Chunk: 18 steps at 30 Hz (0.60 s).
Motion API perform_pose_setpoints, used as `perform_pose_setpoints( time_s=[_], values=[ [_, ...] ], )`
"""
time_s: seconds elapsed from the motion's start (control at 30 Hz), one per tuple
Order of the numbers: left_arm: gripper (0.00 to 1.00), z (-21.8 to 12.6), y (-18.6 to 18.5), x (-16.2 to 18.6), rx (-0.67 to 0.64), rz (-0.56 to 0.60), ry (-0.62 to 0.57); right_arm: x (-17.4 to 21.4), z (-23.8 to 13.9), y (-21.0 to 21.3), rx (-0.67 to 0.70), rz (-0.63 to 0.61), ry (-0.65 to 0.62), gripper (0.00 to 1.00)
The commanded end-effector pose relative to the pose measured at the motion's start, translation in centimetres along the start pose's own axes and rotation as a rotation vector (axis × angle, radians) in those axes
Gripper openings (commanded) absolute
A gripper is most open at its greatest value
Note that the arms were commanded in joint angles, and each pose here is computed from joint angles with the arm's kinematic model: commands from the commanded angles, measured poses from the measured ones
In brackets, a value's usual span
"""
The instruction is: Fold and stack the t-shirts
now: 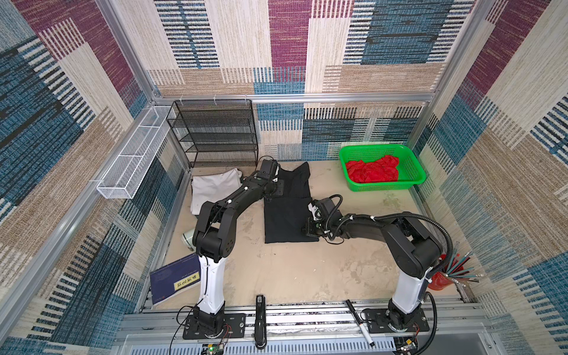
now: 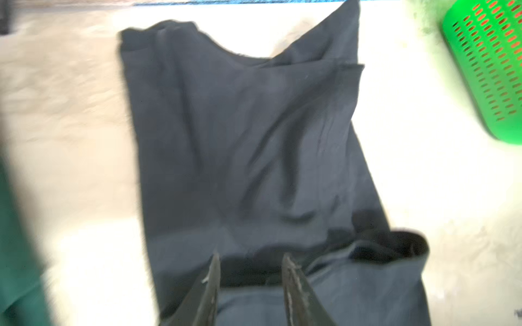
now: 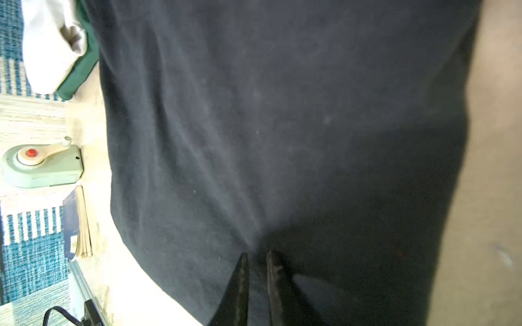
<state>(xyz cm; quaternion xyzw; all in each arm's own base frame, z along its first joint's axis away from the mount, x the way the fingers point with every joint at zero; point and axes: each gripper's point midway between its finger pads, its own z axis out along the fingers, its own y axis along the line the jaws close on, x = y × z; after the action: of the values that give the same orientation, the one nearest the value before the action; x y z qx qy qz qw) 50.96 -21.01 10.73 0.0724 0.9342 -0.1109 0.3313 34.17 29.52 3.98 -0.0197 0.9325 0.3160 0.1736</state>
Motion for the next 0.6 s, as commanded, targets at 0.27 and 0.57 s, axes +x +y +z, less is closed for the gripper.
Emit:
perform_pose_setpoints(
  time_s=[0.27, 0.57],
  values=[
    [0.36, 0.3, 1.1, 3.1, 0.101, -0.070, 0.006, -9.5, -0.1, 1.3, 0.038, -0.081, -0.131, 0.19],
    [0.34, 3.6, 4.1, 4.3, 0.071, -0.177, 0.076, -13.1, 4.0, -3.8, 0.057, -0.018, -0.147, 0.18]
  ],
)
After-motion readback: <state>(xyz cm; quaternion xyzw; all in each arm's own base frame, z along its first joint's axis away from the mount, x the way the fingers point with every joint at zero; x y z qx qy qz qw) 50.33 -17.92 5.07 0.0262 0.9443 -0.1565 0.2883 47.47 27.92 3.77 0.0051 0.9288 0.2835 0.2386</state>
